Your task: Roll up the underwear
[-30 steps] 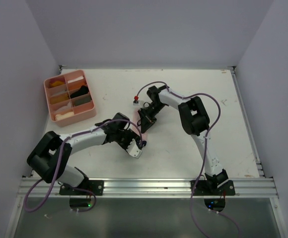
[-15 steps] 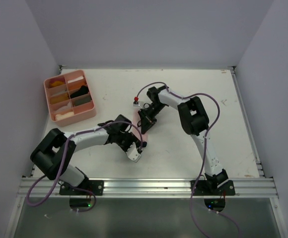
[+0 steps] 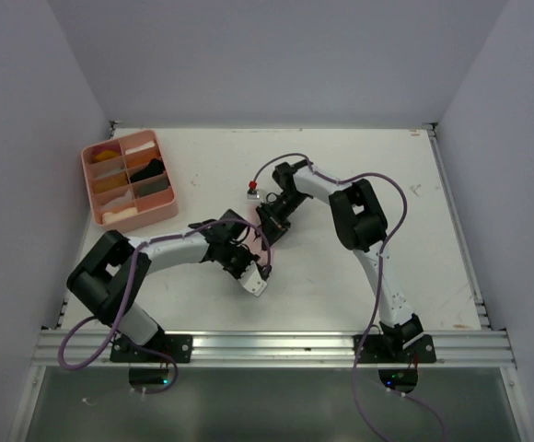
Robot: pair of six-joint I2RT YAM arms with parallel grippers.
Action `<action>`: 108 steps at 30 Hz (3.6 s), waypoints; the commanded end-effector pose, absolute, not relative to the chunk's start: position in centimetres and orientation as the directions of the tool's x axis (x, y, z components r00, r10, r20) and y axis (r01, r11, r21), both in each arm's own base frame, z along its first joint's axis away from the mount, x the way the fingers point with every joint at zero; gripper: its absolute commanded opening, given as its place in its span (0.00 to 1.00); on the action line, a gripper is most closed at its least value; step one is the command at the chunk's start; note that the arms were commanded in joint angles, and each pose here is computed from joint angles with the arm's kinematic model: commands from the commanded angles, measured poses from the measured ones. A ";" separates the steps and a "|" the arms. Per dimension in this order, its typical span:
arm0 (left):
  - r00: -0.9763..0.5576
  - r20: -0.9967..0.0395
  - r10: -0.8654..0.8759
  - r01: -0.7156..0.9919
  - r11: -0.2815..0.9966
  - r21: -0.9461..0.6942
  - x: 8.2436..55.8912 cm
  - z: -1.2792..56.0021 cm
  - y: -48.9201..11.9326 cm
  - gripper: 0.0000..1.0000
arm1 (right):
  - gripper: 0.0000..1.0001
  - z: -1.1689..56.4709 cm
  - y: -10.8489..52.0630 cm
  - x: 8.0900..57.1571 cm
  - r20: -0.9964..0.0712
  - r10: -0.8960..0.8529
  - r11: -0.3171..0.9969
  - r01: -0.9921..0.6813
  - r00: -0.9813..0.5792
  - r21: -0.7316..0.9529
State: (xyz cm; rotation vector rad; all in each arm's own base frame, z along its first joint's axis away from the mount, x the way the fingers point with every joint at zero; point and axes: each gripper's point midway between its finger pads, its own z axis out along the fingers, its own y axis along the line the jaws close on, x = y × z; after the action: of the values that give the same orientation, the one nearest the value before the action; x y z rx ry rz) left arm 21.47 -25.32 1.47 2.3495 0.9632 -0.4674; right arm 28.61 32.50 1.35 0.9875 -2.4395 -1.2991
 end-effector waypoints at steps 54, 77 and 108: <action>-0.638 -0.517 0.570 0.606 -0.042 -0.795 28.5 -1.1 -25.3 0.00 | 0.66 8.6 30.5 26.7 -0.691 -0.593 -0.195 -0.907 0.412 -0.373; -0.654 -0.518 0.551 0.594 -0.049 -0.803 28.3 -0.9 -25.4 0.00 | 0.56 3.5 34.4 27.4 -0.693 -0.622 -0.186 -0.929 0.363 -0.320; -0.359 -0.801 0.479 0.932 0.150 -0.329 33.9 10.3 -19.7 0.49 | 0.00 1.5 34.1 22.1 -0.579 -0.766 -0.071 -0.859 -0.278 0.507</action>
State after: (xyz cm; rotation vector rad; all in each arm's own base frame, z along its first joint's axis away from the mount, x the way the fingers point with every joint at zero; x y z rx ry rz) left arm 29.72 -21.18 7.21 1.3253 1.9741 -1.4503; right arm 24.25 35.41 1.95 2.2838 -2.1920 -1.3194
